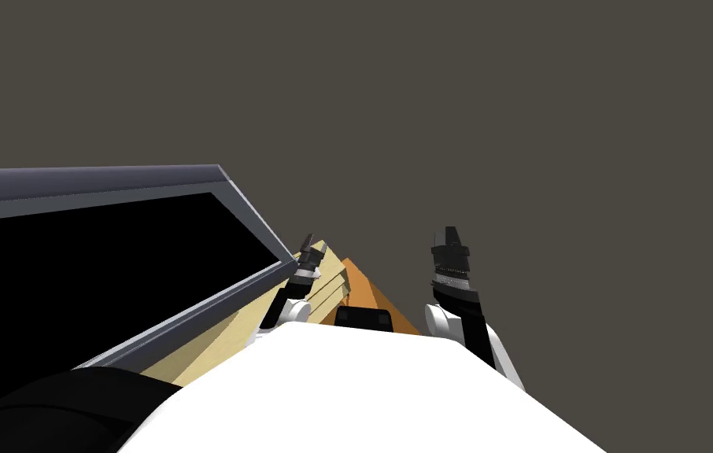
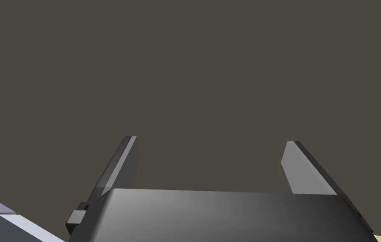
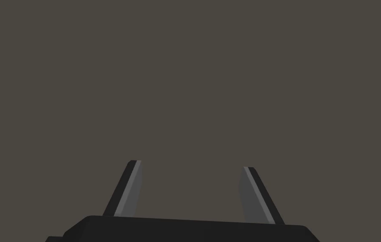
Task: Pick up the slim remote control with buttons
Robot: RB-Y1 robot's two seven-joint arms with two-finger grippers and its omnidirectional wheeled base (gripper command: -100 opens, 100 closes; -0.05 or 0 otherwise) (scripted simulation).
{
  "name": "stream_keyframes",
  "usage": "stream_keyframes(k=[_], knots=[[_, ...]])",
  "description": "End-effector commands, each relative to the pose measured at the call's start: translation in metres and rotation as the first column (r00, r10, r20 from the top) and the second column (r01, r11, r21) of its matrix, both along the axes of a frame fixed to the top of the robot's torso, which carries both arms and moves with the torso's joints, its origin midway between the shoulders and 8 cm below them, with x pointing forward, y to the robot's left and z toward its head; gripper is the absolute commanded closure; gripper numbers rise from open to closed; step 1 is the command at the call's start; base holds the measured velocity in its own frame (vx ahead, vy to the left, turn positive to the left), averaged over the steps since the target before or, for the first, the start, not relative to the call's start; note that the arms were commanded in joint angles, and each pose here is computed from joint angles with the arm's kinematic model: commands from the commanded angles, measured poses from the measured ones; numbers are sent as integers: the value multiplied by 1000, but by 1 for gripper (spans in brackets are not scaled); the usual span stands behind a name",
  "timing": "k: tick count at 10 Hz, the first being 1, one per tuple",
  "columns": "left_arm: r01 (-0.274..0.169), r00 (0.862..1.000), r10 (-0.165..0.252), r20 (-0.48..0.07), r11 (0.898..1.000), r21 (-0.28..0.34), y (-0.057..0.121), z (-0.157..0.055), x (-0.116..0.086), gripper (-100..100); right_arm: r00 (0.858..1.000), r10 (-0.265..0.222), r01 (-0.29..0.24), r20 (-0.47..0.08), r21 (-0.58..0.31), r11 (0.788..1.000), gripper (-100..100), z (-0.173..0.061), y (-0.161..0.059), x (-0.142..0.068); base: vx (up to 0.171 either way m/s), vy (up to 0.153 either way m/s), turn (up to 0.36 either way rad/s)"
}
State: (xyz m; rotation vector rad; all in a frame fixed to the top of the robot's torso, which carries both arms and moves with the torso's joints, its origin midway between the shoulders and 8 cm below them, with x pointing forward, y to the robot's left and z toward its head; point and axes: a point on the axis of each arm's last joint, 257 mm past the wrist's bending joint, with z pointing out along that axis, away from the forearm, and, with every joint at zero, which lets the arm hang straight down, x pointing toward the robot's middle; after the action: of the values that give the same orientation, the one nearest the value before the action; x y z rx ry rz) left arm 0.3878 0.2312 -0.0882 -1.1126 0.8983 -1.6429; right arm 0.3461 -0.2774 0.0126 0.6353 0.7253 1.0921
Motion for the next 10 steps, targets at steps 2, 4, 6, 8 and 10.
stream_keyframes(k=[2,4,6,8,10], knots=[[53,993,-55,-106,998,-24,-11,-40,1,-100,1000,0,0,0,0,1000,0,0,0,0,-63,-25,-338],[119,958,-128,-256,992,-50,-27,-94,-6,-100,1000,0,0,0,0,1000,0,0,0,0,-65,-24,-348],[147,929,-163,-333,986,-73,-34,-124,-13,-100,1000,0,0,0,0,1000,0,0,0,0,-46,-24,-318],[194,849,-219,-481,976,-101,-45,-182,-35,-100,1000,0,0,0,0,1000,0,0,0,0,-57,-59,-444],[217,792,-247,-558,969,-121,-46,-213,-52,-100,1000,0,0,0,0,1000,0,0,0,0,-46,-38,-192]])
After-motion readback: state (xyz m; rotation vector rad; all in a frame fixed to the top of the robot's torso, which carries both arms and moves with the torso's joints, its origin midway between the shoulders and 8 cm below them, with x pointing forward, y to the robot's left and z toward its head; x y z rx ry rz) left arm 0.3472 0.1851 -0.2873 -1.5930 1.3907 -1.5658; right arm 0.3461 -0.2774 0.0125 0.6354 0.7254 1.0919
